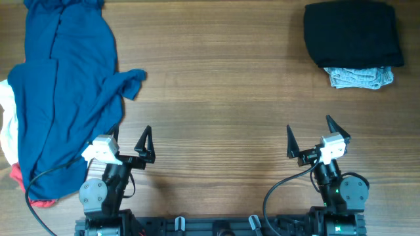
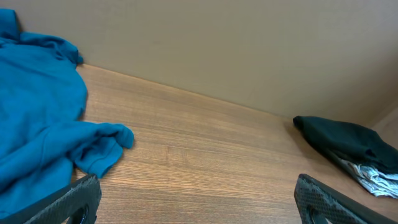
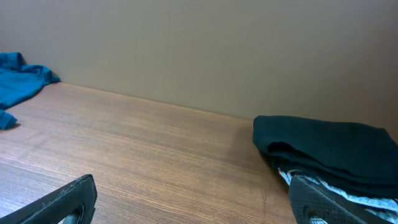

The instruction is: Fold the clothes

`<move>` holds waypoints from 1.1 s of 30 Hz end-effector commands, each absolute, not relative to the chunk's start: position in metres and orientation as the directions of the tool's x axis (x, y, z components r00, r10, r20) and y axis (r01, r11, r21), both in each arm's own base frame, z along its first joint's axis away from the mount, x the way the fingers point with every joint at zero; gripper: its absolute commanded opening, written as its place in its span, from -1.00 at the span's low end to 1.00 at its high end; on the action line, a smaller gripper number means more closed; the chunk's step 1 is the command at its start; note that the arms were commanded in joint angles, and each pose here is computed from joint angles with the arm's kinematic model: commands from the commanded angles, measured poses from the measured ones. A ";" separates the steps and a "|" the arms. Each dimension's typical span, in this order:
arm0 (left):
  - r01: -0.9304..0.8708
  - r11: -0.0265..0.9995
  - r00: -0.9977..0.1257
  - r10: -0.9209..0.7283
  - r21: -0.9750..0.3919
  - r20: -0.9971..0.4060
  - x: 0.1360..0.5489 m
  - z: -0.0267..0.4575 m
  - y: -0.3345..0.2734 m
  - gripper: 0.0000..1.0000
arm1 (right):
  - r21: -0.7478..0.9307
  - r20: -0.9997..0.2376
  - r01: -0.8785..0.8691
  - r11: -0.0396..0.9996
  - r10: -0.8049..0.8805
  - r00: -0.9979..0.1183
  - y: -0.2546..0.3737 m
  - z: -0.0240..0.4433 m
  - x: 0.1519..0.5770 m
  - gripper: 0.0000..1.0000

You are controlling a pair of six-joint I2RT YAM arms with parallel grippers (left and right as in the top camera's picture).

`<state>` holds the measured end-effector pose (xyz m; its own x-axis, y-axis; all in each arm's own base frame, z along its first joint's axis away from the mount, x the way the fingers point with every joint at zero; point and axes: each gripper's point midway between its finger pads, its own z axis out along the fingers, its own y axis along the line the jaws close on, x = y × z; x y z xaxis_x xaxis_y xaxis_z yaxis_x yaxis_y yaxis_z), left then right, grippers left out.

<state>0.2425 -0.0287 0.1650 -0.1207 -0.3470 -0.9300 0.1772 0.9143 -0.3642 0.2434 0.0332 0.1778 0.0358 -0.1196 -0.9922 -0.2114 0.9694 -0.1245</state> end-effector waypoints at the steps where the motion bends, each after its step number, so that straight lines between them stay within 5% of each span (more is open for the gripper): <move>1: 0.199 0.918 -0.117 -0.326 -0.344 -0.938 0.242 0.164 -0.032 1.00 | -0.122 -0.992 -0.212 0.970 -0.126 -0.008 0.033 0.167 0.246 0.99; 33: 0.199 0.918 -0.117 -0.326 -0.344 -0.938 0.242 0.164 -0.032 1.00 | -0.136 -0.990 -0.205 0.969 -0.129 0.050 0.033 0.180 0.243 0.99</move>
